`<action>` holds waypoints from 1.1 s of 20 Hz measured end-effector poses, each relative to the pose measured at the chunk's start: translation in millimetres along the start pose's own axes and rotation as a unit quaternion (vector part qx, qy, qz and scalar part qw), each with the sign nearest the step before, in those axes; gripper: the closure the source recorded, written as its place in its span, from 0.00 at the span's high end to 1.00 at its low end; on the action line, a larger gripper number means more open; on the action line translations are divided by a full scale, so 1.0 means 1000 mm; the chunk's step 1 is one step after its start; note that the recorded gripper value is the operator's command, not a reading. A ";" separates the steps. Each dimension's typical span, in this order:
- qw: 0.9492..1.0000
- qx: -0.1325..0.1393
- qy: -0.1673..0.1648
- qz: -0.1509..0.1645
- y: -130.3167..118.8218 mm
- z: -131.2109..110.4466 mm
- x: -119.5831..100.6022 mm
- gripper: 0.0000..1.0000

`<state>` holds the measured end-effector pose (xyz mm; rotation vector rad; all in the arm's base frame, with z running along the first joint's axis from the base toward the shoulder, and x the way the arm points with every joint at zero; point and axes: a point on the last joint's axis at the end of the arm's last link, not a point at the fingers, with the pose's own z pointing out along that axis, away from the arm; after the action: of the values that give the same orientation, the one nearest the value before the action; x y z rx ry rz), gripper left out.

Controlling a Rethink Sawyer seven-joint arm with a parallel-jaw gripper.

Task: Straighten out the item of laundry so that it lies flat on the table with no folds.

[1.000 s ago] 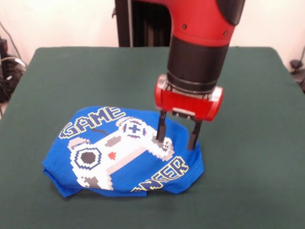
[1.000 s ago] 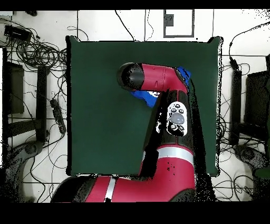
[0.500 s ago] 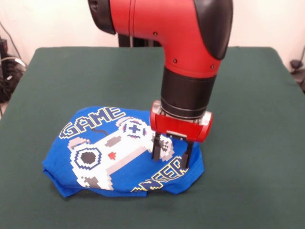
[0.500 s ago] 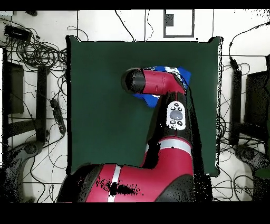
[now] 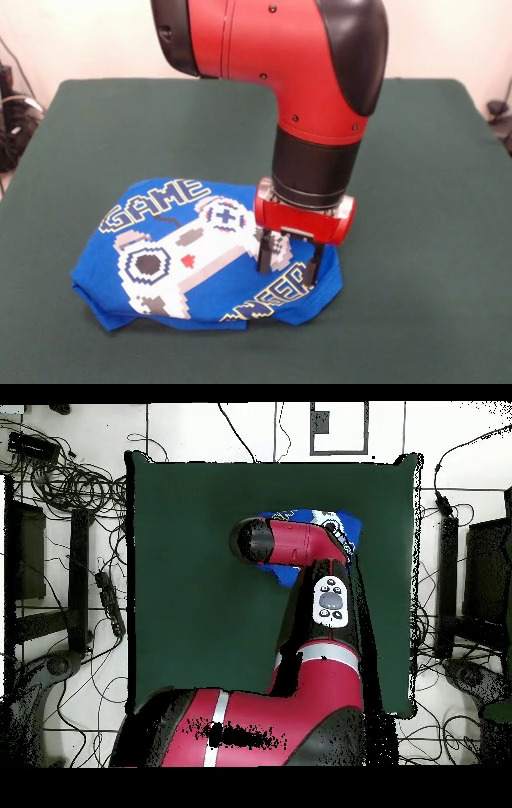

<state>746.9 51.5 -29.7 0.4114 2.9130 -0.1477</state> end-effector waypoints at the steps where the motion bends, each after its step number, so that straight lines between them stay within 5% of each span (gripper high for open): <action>1: 1.000 0.000 0.000 0.000 0.000 0.000 0.000 1.00; 22: 1.000 -0.005 0.002 -0.013 0.025 -0.001 0.011 1.00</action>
<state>743.7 78.0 -32.5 0.3716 2.9226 -0.1362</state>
